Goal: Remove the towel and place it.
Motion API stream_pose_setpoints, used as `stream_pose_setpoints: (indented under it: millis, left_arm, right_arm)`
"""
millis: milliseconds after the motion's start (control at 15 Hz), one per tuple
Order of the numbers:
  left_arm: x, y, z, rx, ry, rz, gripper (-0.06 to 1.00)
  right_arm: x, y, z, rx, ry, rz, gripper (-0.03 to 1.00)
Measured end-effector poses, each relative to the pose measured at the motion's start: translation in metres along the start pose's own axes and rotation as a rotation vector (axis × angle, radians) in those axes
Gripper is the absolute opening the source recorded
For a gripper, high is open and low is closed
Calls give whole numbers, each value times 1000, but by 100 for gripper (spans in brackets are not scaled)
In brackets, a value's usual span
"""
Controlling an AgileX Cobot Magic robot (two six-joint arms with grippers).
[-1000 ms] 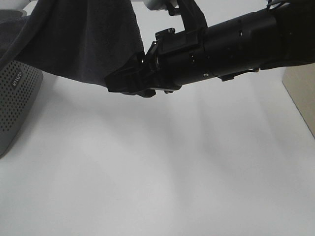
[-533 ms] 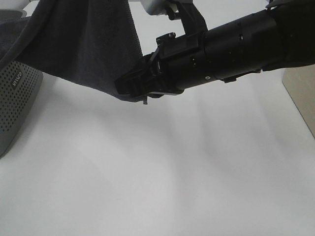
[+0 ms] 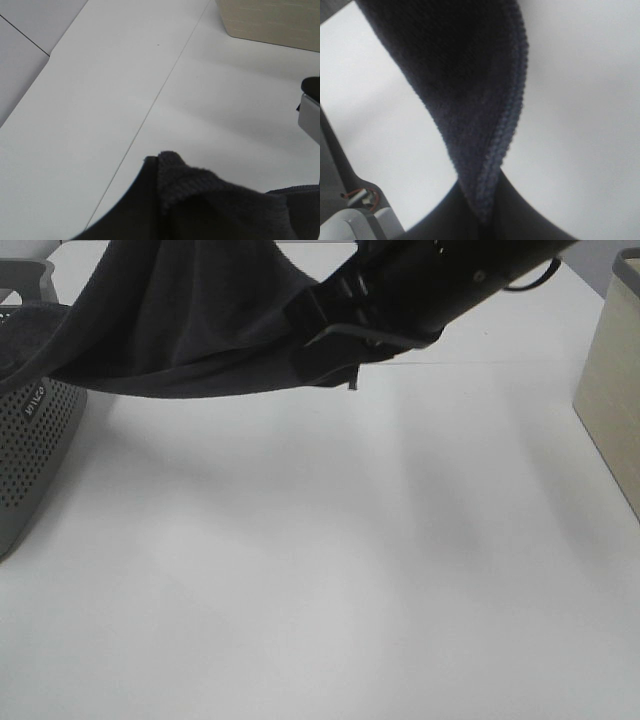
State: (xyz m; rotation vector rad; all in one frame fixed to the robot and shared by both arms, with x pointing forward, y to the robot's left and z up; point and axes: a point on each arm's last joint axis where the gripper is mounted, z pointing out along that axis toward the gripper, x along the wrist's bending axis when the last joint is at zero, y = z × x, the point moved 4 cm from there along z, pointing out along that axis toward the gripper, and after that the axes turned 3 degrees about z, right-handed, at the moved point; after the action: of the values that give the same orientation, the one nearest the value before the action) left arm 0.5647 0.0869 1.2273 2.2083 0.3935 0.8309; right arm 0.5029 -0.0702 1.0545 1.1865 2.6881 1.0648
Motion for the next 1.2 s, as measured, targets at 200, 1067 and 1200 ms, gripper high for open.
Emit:
stream_pose_setpoints:
  millis: [200,1067,1200]
  left_arm:
    - [9,8,5,-63,70,9,0]
    - [75,47,-5,-468,541,92,0]
    - [76,45,1,-460,552,115,0]
  right_arm:
    - [-19,24,-41,43,-239,-9,1]
    - [-46,153,-181,-541,-891,-338,1]
    - [-46,156,-185,-564,-918,-363,1]
